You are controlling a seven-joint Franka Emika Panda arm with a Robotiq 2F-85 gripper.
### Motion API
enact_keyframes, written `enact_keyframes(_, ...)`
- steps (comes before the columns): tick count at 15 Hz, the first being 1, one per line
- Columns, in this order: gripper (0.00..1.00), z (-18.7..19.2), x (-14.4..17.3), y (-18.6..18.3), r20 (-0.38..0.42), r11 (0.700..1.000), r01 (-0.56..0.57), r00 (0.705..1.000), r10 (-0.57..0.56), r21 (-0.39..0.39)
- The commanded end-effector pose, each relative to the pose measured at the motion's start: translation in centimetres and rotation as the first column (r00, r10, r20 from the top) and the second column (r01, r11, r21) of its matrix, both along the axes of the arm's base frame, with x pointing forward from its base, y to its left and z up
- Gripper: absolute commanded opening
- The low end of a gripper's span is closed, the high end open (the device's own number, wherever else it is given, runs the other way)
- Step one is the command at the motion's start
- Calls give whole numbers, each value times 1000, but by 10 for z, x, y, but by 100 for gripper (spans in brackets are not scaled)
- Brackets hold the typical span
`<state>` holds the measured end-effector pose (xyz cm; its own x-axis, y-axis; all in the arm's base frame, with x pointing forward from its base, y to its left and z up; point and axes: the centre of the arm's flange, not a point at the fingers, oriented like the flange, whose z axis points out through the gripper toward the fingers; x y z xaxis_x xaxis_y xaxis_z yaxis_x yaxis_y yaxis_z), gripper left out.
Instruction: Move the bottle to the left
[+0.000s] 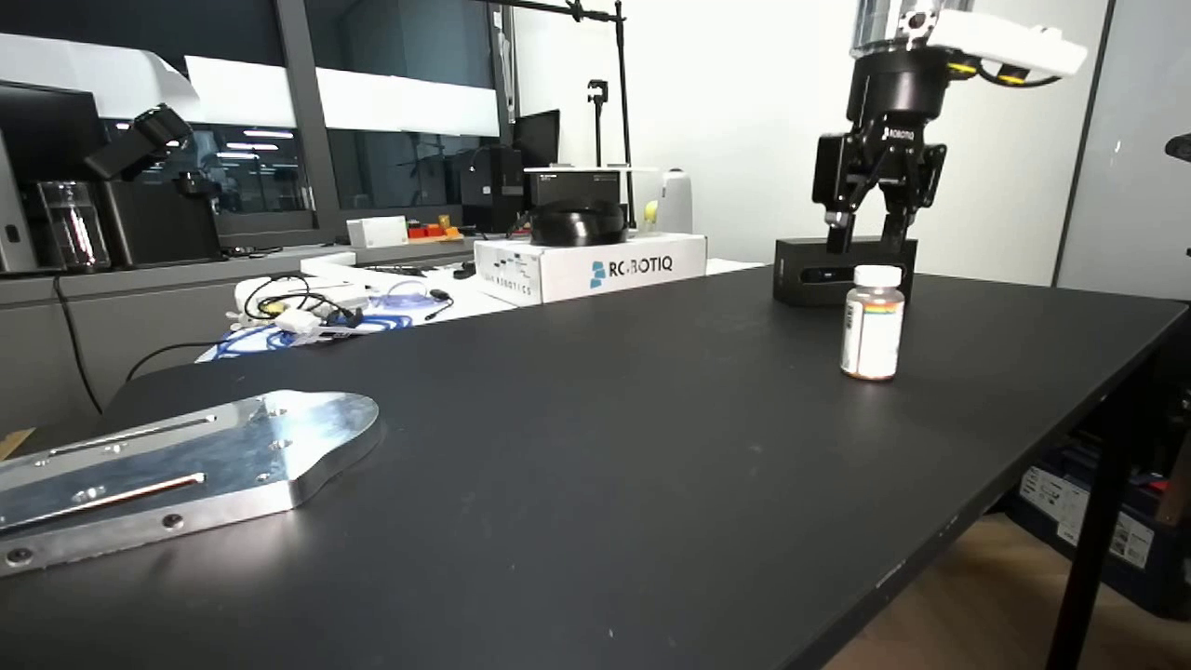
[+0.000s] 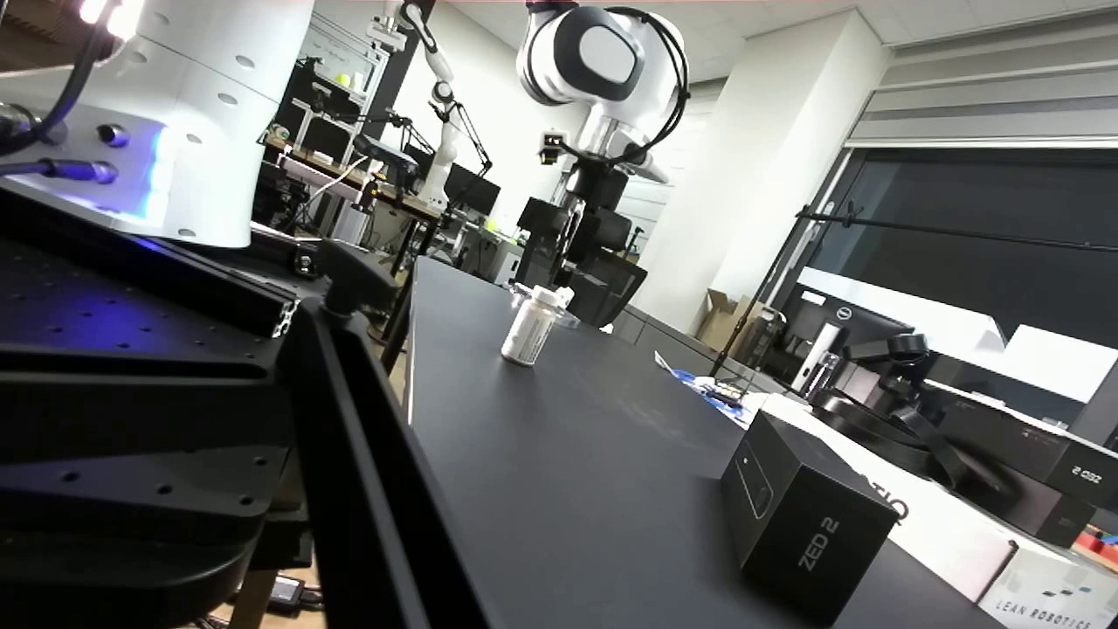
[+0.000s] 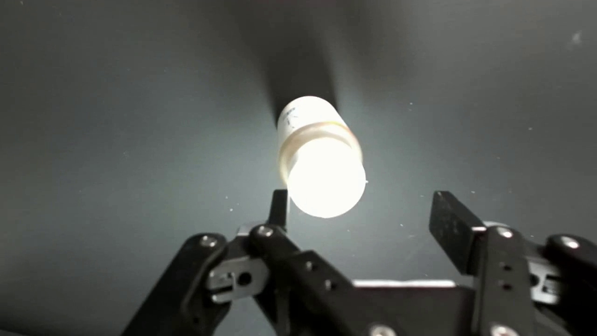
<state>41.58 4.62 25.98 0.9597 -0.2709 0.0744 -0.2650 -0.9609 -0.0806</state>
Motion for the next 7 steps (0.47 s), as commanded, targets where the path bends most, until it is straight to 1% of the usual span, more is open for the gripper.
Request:
enact_keyframes(1,100,57,-12,9,24,998,2,1000,-3,57)
enact_keyframes(3,100,73,-21,11,-6,996,-22,1000,22,90)
enact_keyframes(4,100,47,-8,13,2,998,-16,1000,16,60)
enact_keyframes(7,100,67,-15,14,1,996,-27,1000,27,79)
